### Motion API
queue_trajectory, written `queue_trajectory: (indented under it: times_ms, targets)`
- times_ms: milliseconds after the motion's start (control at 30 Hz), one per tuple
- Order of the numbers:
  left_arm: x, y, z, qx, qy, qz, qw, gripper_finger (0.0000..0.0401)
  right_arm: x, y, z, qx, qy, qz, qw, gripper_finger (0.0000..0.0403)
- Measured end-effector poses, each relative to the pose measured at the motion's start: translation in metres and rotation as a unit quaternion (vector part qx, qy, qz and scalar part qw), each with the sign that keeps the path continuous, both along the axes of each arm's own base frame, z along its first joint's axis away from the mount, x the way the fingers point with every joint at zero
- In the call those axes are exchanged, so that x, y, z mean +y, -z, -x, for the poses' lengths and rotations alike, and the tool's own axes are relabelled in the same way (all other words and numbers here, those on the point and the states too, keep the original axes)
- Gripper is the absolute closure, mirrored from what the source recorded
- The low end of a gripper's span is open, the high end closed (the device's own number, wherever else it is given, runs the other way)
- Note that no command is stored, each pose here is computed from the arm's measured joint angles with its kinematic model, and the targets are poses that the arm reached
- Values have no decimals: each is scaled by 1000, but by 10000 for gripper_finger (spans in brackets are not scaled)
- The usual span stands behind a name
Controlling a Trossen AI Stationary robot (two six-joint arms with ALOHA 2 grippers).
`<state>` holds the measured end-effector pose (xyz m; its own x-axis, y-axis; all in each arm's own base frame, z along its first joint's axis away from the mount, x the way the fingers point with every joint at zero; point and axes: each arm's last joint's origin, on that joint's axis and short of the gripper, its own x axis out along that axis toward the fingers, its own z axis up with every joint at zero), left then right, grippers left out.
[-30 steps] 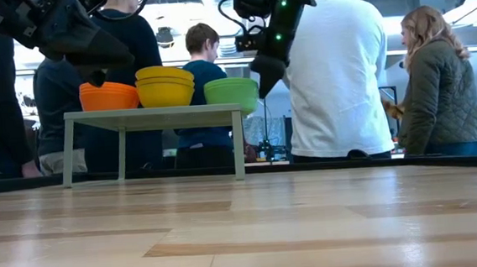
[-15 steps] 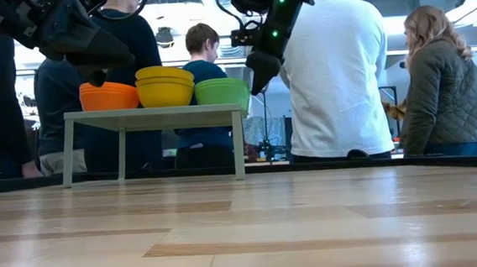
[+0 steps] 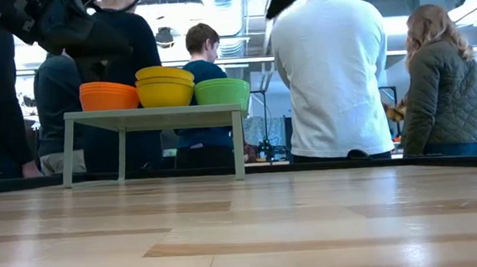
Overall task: Pick & Place Mini bowls
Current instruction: Return to Home Position
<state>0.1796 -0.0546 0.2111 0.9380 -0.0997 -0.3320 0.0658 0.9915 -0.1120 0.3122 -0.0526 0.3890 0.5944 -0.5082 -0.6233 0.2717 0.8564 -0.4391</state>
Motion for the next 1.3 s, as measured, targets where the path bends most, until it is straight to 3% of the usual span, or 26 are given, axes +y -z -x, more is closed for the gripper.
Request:
queue_trajectory:
  times_ms: [133, 267, 433, 533, 633, 833, 1067, 1300]
  targets:
    - [4, -13, 11, -34, 2, 3, 999, 316, 16, -4, 19, -37, -29, -19, 999, 402]
    - [12, -20, 31, -35, -21, -13, 999, 316, 26, 38, 38, -46, -47, -27, 998, 402]
    - [26, -26, 55, -45, -126, -42, 990, 316, 37, 73, 70, -163, -126, -22, 978, 400]
    - [30, -30, 66, -60, -134, -39, 988, 316, 35, 93, 95, -218, -116, -37, 968, 400]
    - [34, -31, 75, -68, -136, -38, 988, 316, 33, 108, 120, -274, -130, -65, 951, 401]
    - [36, -29, 79, -78, -144, -50, 985, 316, 38, 126, 149, -386, -217, -81, 893, 401]
    - [40, -21, 87, -99, -173, -56, 978, 316, 39, 142, 164, -395, -217, -73, 890, 402]
    - [47, -25, 108, -138, -177, -60, 973, 316, 39, 170, 181, -406, -173, -87, 893, 402]
